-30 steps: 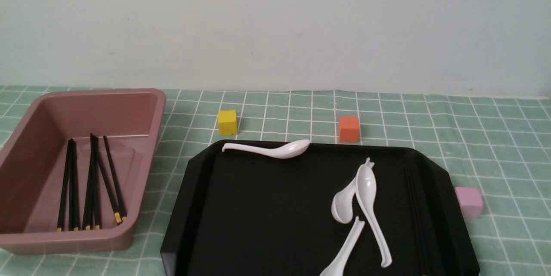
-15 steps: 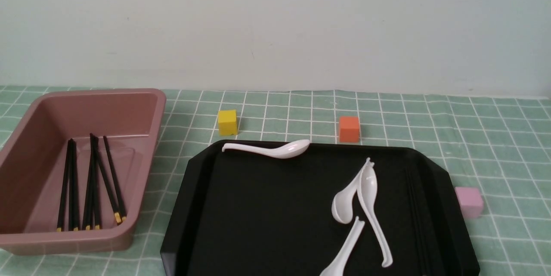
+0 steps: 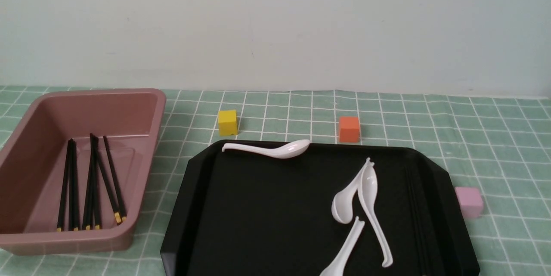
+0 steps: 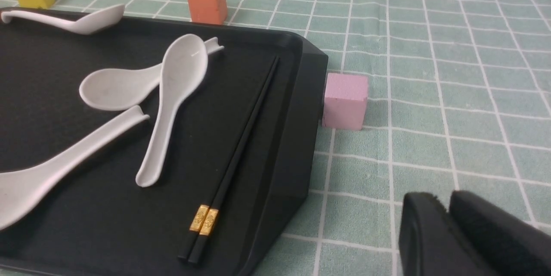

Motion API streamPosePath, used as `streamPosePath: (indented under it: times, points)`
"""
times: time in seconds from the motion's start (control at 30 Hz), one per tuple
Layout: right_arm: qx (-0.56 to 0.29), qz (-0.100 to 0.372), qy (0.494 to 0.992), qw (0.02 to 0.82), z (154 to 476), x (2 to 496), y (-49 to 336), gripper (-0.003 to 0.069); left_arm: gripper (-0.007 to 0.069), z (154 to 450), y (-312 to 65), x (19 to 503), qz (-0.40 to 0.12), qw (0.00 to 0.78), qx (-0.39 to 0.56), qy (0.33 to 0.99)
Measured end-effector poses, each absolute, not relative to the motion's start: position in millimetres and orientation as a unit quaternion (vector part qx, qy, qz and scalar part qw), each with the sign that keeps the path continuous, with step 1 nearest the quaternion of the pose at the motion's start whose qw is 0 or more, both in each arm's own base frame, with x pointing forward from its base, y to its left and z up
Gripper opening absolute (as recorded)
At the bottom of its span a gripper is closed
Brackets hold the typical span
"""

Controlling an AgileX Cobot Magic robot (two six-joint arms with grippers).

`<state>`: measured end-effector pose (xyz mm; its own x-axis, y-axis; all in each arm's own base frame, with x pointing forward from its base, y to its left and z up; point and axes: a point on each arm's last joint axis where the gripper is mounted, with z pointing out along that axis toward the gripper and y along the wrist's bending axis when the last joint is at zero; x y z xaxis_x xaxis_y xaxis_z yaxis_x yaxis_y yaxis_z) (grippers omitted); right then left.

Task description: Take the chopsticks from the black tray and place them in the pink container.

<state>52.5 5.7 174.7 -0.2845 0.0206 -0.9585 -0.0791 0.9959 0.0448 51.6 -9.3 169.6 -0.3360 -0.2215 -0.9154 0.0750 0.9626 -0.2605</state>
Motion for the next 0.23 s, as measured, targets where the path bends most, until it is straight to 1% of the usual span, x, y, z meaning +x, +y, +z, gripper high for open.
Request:
streamPosePath:
  times: [0.23]
  points:
    - [-0.018,0.042,0.800,0.598,174.7,52.5,5.7,0.0118,0.0238,169.6,-9.3,51.6,-0.129,0.574,-0.045,0.807]
